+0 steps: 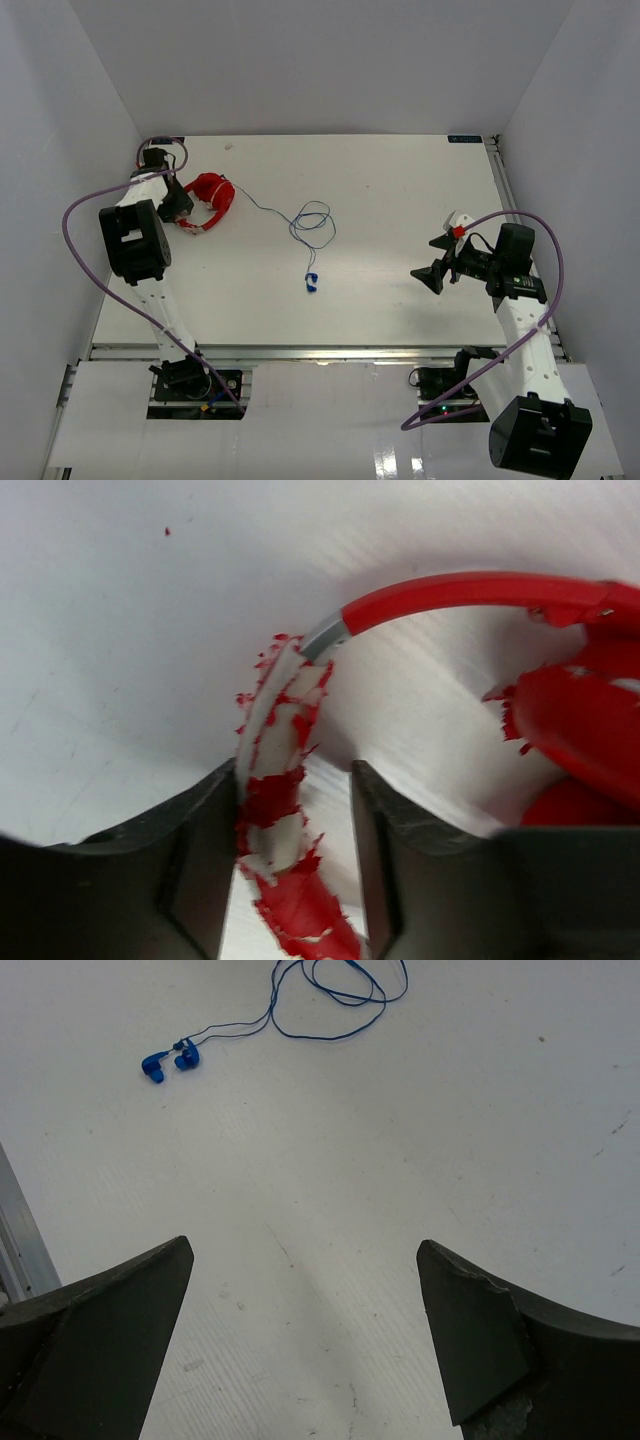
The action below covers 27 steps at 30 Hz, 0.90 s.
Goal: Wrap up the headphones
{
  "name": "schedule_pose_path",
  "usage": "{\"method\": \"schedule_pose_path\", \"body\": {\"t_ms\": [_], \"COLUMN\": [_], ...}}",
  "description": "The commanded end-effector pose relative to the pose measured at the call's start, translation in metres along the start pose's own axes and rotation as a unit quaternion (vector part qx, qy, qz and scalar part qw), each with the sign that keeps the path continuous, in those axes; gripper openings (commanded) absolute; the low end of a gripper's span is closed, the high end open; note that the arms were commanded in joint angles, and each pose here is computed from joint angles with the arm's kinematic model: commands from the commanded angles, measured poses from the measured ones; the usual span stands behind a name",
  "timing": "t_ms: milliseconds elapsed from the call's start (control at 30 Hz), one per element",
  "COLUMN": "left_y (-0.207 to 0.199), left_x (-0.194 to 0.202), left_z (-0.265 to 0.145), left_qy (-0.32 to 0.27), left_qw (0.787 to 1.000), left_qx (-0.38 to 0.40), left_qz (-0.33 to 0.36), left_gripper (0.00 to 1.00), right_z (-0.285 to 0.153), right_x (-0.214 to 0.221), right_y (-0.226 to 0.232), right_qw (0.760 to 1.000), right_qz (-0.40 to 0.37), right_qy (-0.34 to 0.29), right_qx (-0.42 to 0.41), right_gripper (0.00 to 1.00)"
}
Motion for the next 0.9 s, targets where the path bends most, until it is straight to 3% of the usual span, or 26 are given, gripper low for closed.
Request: {"method": "schedule_pose_path", "body": {"t_ms": [0,100,200,333,433,600,867], "left_y": [-0.018,-0.02,-0.027,-0.038,-0.075,-0.164,-0.197], "left_x": [0.049,0.049,0.035,-0.006,-0.058,-0.078,-0.069], "left_z": [0.007,0.004,-0.013,-0.065,-0.147,-0.274,-0.432], "left_qy": [0.104,0.101,0.075,-0.015,-0.139,-0.269,-0.385], "left_qw": [0.994,0.994,0.995,0.998,0.985,0.944,0.869], "left_qx": [0.034,0.043,0.064,0.054,0.063,0.127,0.292], "left_qz": [-0.003,-0.005,0.001,0.034,0.079,0.141,0.102], "left_gripper": [0.4,0.17,0.01,0.0,0.0,0.0,0.0], "right_z": [-0.001,-0.002,-0.002,-0.003,-0.003,-0.003,-0.008], "right_x": [-0.006,-0.007,-0.007,-0.004,-0.001,0.001,-0.018], "right_y": [0.001,0.0,0.0,0.0,-0.001,-0.002,0.002], "right_qw": [1.0,1.0,1.0,1.0,0.999,0.999,0.997], "right_qz": [-0.021,-0.024,-0.026,-0.028,-0.031,-0.037,-0.071], "right_qy": [-0.008,-0.007,-0.008,-0.005,-0.002,0.001,0.002], "right_qx": [0.001,0.007,0.01,0.012,0.016,0.019,0.008], "right_gripper": [1.0,1.0,0.99,0.99,0.99,0.99,0.99]}}
Point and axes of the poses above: each gripper's point midway between its finger pads, its own z axis out along the fingers, its own y axis along the line the jaws close on, x = y × z, the point moved 4 cm from there along -z, back along the fingers, and after that the axes turned 15 degrees about z, right-handed, at the moved point
